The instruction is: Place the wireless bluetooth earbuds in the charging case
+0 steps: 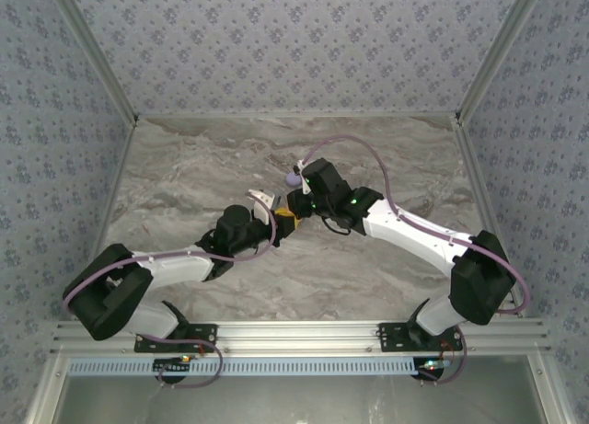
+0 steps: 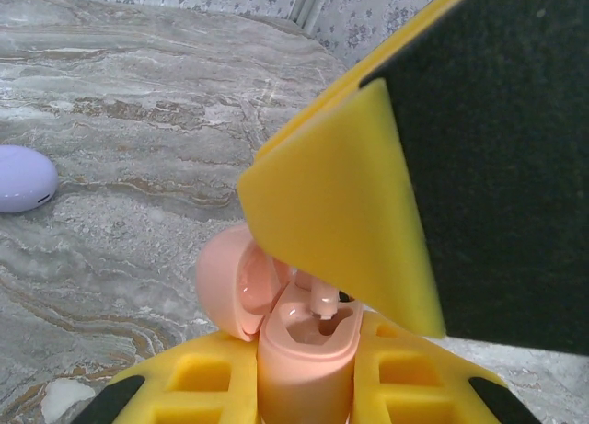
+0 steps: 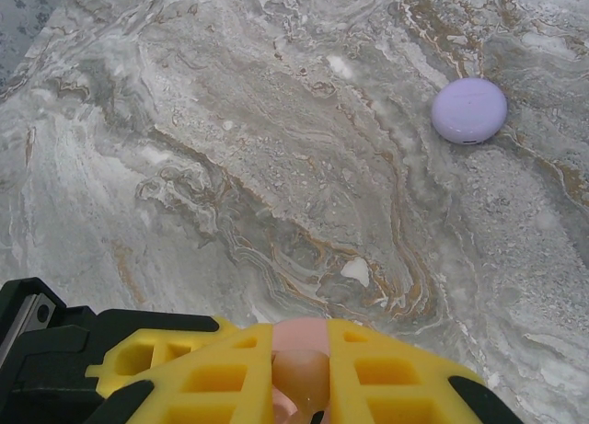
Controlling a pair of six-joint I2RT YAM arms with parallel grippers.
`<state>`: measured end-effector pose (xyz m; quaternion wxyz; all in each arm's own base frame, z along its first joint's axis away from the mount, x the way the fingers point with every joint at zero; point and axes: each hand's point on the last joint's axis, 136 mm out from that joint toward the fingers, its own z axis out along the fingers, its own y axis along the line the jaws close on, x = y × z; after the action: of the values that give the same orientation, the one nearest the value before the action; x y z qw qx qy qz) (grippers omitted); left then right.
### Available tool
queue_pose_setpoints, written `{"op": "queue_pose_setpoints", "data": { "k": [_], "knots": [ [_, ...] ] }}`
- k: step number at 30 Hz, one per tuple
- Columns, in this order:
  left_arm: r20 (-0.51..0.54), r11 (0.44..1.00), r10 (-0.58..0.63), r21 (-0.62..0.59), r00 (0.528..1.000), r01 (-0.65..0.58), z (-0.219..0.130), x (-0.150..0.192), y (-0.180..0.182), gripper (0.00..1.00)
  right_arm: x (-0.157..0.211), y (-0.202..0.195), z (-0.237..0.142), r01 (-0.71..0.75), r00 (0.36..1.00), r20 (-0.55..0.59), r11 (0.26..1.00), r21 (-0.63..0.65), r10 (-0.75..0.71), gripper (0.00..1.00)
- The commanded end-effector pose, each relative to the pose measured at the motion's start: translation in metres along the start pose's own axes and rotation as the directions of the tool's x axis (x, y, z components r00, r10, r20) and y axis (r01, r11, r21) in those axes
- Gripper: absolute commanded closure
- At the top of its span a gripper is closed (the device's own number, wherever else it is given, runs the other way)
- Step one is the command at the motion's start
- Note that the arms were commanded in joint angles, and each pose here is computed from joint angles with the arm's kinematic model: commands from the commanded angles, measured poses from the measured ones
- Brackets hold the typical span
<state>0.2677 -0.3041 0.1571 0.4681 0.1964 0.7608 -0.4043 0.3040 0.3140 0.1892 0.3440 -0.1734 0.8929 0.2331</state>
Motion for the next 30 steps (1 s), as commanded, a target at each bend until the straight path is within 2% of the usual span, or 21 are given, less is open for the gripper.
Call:
{"op": "queue_pose_setpoints", "data": {
  "k": [1, 14, 15, 18, 27, 30],
  "knots": [
    [0.067, 0.999, 0.012, 0.042, 0.998, -0.015, -0.002, -0.026, -0.016, 0.81, -0.005, 0.002, -0.001, 0.025, 1.0, 0.004, 1.0, 0.017, -0.025, 0.81],
    [0.087, 1.0, 0.028, 0.006, 0.996, -0.029, -0.006, -0.032, -0.012, 0.81, 0.006, 0.006, 0.004, 0.042, 0.999, -0.033, 0.999, 0.014, -0.042, 0.81],
    [0.088, 1.0, 0.029, 0.006, 0.996, -0.03, -0.006, -0.033, -0.012, 0.81, -0.006, 0.013, 0.0, 0.041, 0.999, -0.009, 0.999, 0.002, -0.041, 0.81],
    [0.084, 0.999, 0.03, 0.01, 0.996, -0.031, -0.006, -0.032, -0.013, 0.81, -0.007, 0.014, 0.001, 0.042, 0.999, -0.011, 0.999, 0.001, -0.042, 0.8],
    [0.08, 0.999, 0.037, 0.009, 0.996, -0.038, -0.007, -0.031, -0.013, 0.81, -0.011, 0.016, -0.004, 0.043, 0.999, -0.003, 0.999, 0.001, -0.043, 0.67],
    [0.078, 0.999, 0.039, 0.009, 0.996, -0.04, -0.006, -0.03, -0.012, 0.81, -0.014, 0.016, -0.007, 0.042, 0.999, 0.006, 0.999, 0.003, -0.042, 0.65]
  ]
}}
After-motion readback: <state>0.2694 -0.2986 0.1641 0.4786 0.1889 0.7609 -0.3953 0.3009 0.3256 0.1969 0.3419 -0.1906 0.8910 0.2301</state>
